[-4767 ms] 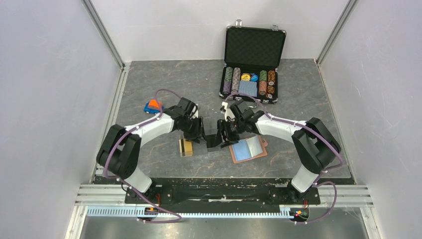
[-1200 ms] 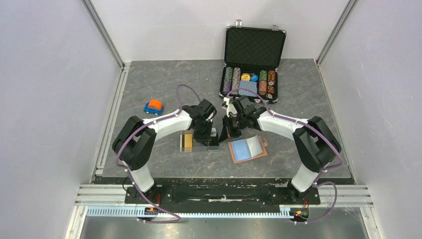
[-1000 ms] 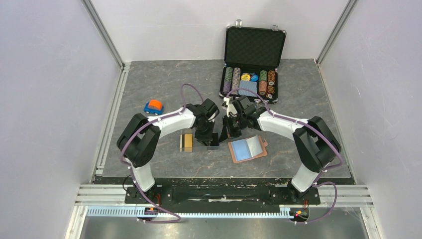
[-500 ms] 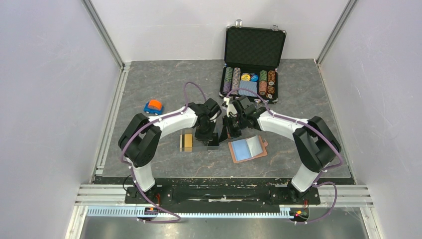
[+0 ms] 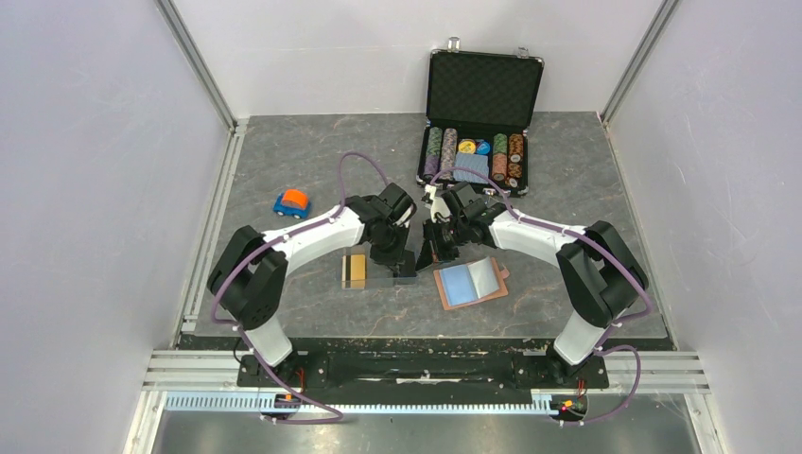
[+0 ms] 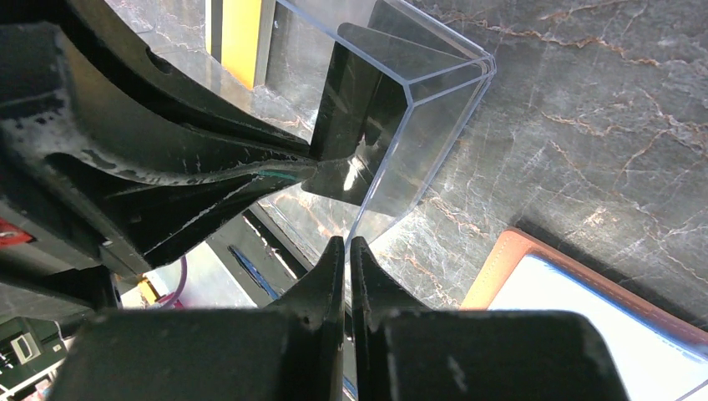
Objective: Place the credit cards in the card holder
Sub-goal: Pick up the credit card from the storage box.
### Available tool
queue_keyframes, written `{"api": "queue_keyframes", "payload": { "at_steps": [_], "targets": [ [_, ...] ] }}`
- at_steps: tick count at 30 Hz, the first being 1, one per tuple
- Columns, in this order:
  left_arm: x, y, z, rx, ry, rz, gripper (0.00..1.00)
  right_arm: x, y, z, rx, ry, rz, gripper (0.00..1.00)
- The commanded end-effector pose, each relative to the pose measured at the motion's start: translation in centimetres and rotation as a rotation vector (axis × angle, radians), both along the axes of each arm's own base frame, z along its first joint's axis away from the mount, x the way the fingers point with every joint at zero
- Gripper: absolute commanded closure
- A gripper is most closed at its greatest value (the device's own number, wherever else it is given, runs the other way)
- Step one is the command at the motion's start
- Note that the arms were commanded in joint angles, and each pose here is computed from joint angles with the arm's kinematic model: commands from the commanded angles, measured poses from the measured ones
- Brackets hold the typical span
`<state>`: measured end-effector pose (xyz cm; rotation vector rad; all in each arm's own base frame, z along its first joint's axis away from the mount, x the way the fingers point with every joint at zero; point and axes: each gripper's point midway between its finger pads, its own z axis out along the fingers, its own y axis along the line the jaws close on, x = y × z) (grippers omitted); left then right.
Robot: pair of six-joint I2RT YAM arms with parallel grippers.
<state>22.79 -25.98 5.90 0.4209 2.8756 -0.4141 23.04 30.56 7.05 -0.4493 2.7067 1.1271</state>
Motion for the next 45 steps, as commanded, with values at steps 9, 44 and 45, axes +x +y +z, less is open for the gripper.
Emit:
{"api": "queue_keyframes", "payload": {
  "at_steps": [9, 44, 45],
  "targets": [
    [0.7, -3.4, 0.2, -0.235, -0.008, 0.072, 0.81, -1.0, -0.6, -0.6, -0.026, -0.008, 0.027, 0.99],
    [1.2, -2.9, 0.9, -0.229, -0.04, 0.078, 0.98, -0.5, -0.6, 0.3, -0.024, -0.051, 0.028, 0.95],
    [1.2, -2.9, 1.4, -0.234, -0.052, 0.08, 0.98, -0.1, -0.6, 0.7, -0.02, -0.069, 0.024, 0.9]
  ]
}}
